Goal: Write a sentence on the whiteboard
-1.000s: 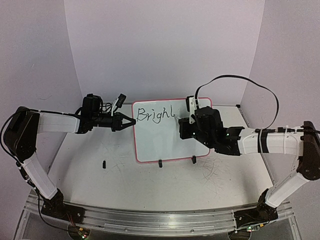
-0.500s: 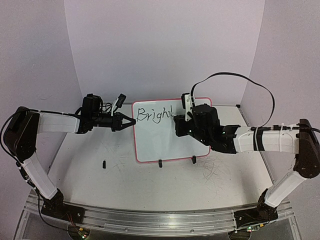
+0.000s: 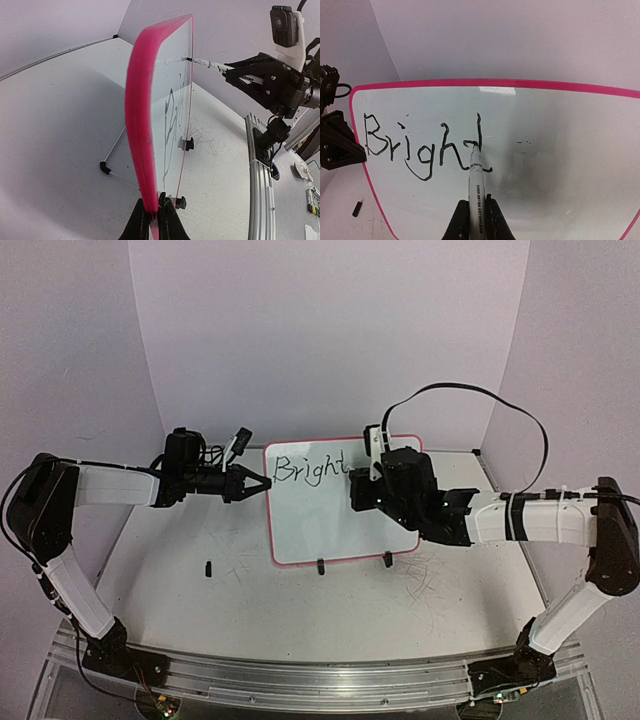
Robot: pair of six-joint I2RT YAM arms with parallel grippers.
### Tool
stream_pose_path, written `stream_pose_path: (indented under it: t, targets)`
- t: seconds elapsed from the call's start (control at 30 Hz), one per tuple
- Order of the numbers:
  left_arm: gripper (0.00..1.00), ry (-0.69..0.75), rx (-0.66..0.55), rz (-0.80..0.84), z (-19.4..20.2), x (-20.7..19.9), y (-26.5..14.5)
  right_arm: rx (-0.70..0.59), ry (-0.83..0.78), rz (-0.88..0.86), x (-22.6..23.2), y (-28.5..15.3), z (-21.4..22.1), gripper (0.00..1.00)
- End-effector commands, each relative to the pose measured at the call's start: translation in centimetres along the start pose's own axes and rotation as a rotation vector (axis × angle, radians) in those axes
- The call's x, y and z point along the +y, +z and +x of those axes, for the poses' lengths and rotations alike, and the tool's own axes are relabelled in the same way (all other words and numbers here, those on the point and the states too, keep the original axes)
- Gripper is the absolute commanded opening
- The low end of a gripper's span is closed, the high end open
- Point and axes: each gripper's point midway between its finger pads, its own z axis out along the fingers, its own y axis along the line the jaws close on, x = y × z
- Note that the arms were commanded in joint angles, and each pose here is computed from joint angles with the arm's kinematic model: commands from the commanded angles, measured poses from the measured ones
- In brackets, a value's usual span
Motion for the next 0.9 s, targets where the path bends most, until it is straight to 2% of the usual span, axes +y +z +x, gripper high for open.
stream_pose_path:
  t: [0.0, 0.33, 0.47, 0.53, 0.7, 0.87]
  targets:
    - [0.00, 0.154, -0.086, -0.017, -3.4, -1.0, -1.0, -0.027, 0.021, 0.064, -0.9, -0.1, -1.3, 0.00]
    - [0.00, 0.153, -0.086, -0.015, -3.4, -1.0, -1.0, -0.037, 0.023, 0.084, -1.4, -0.6, -1.9, 0.00]
    - [0.00, 0.150, -0.084, -0.019, -3.3, -0.8, -0.9, -0.106, -0.020, -0.088, 1.9, -2.7, -4.0, 0.00]
    - [0.00, 0.150, -0.084, -0.022, -3.3, -0.8, -1.0, -0.150, -0.033, -0.136, 2.2, -4.6, -4.9, 0.00]
    - [0.00, 0.152, -0.085, -0.021, -3.4, -0.8, -0.9, -0.122, -0.086, -0.015, -1.3, -5.6, -3.3, 0.00]
    - [0.00, 0.152, -0.086, -0.025, -3.4, -0.8, -1.0, -0.113, -0.081, -0.050, -0.9, -6.0, -3.4, 0.00]
